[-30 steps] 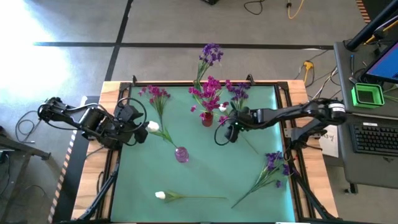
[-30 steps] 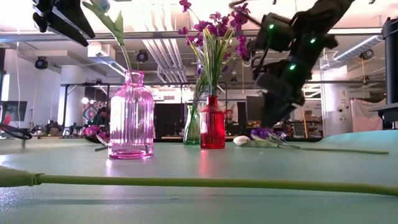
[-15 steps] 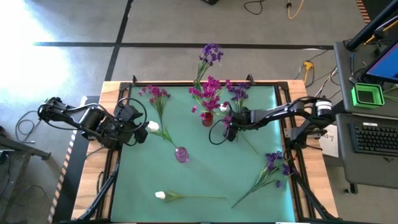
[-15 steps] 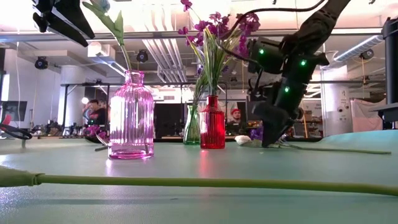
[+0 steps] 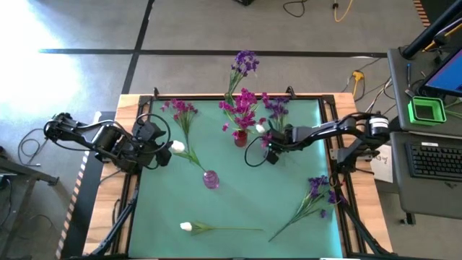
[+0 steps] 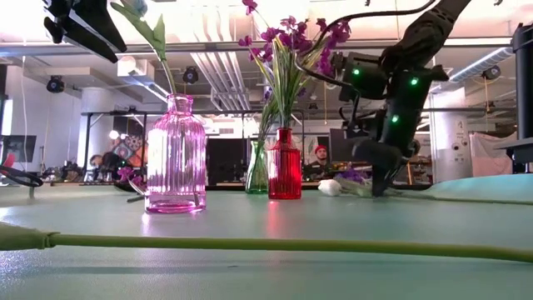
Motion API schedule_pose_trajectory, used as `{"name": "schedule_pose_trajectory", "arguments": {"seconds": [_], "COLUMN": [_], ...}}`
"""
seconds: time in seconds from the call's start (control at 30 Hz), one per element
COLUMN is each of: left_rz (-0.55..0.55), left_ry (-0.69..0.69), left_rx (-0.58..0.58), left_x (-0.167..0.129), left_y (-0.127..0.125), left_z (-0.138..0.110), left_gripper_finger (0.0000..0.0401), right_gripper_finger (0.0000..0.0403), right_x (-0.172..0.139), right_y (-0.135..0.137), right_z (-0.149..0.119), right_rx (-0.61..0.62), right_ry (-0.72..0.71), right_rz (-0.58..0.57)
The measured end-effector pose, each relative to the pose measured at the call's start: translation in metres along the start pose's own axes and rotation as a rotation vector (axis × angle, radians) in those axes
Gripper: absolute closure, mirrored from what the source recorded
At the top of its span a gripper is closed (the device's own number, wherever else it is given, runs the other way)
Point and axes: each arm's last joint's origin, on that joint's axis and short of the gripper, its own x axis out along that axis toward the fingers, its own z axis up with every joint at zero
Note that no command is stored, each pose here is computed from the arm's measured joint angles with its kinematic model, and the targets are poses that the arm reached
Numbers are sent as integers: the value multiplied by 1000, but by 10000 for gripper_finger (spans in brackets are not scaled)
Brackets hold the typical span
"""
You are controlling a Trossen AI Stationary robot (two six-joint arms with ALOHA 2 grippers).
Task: Sort flowers into vase by color
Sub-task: Put the top white flower into the purple vase
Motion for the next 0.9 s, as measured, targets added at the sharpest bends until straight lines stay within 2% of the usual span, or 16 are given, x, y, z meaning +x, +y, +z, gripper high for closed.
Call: {"name": "schedule_pose_trajectory", "arguments": {"seconds": [0.13, 0.3, 0.43, 0.67, 0.9], "left_rz": [0, -2, -17, -106, -108], "left_ry": [0, -1, 14, 126, 140], "left_rx": [-1, -2, -6, -7, -15], "left_x": [0, 0, -1, -5, -9], "left_y": [0, 0, 0, 4, 12], "left_z": [0, 0, 0, -4, -6], "left_gripper_finger": [170, 170, 170, 170, 170], "right_gripper_finger": [386, 385, 385, 385, 385], "right_x": [-12, -35, -55, -77, -89], "right_y": [-6, -12, -11, -3, 9], "right_z": [-1, 0, -2, -15, -22], "right_rx": [1, 7, -48, -168, -240], "right_ry": [-12, -70, -116, -127, -169], "right_rz": [-28, 7, 79, 158, 205]}}
